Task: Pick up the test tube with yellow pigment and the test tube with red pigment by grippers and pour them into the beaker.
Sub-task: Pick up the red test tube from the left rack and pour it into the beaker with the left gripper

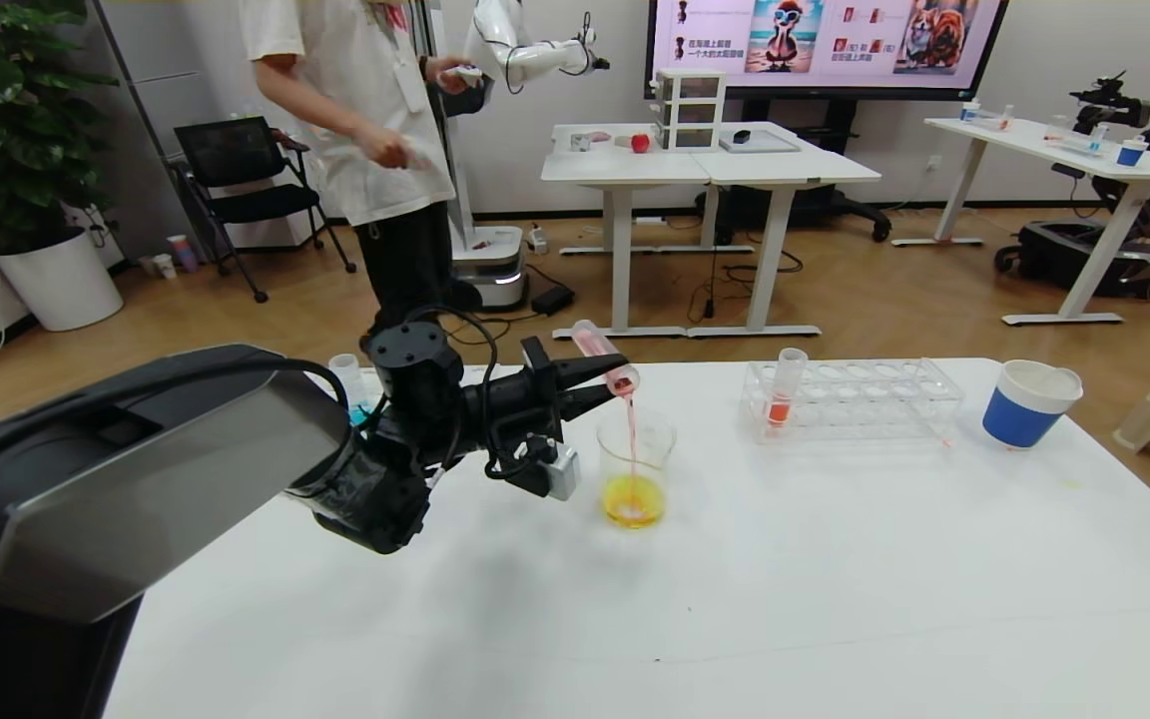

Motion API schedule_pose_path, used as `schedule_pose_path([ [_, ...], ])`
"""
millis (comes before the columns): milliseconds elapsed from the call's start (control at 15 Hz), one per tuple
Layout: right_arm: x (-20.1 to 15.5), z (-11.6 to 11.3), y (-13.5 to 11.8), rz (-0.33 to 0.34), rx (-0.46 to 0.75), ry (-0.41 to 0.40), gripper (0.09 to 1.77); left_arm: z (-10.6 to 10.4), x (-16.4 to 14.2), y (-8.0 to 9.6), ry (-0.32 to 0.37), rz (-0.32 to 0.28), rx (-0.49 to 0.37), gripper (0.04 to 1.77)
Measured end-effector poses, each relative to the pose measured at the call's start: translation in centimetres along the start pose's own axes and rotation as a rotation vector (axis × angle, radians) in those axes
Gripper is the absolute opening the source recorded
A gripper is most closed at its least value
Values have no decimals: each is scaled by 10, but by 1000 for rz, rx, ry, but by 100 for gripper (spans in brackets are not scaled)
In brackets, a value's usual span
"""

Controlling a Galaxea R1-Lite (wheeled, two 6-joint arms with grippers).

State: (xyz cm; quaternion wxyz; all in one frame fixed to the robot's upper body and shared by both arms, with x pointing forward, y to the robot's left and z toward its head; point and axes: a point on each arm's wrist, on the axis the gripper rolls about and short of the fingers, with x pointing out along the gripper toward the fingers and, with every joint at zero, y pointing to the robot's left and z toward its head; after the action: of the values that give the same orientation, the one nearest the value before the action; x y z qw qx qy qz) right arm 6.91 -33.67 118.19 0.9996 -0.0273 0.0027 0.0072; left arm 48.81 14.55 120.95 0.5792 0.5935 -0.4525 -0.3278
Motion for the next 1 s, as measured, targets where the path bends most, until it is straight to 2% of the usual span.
schedule_pose_path([
  [333, 0, 0, 0, 0, 0, 0, 174, -2, 0, 1, 27, 4, 74, 46],
  [800, 0, 0, 0, 0, 0, 0, 174, -1, 0, 1, 27, 3, 202, 46],
  [1000, 0, 0, 0, 0, 0, 0, 174, 1, 0, -1, 25, -3, 187, 46],
])
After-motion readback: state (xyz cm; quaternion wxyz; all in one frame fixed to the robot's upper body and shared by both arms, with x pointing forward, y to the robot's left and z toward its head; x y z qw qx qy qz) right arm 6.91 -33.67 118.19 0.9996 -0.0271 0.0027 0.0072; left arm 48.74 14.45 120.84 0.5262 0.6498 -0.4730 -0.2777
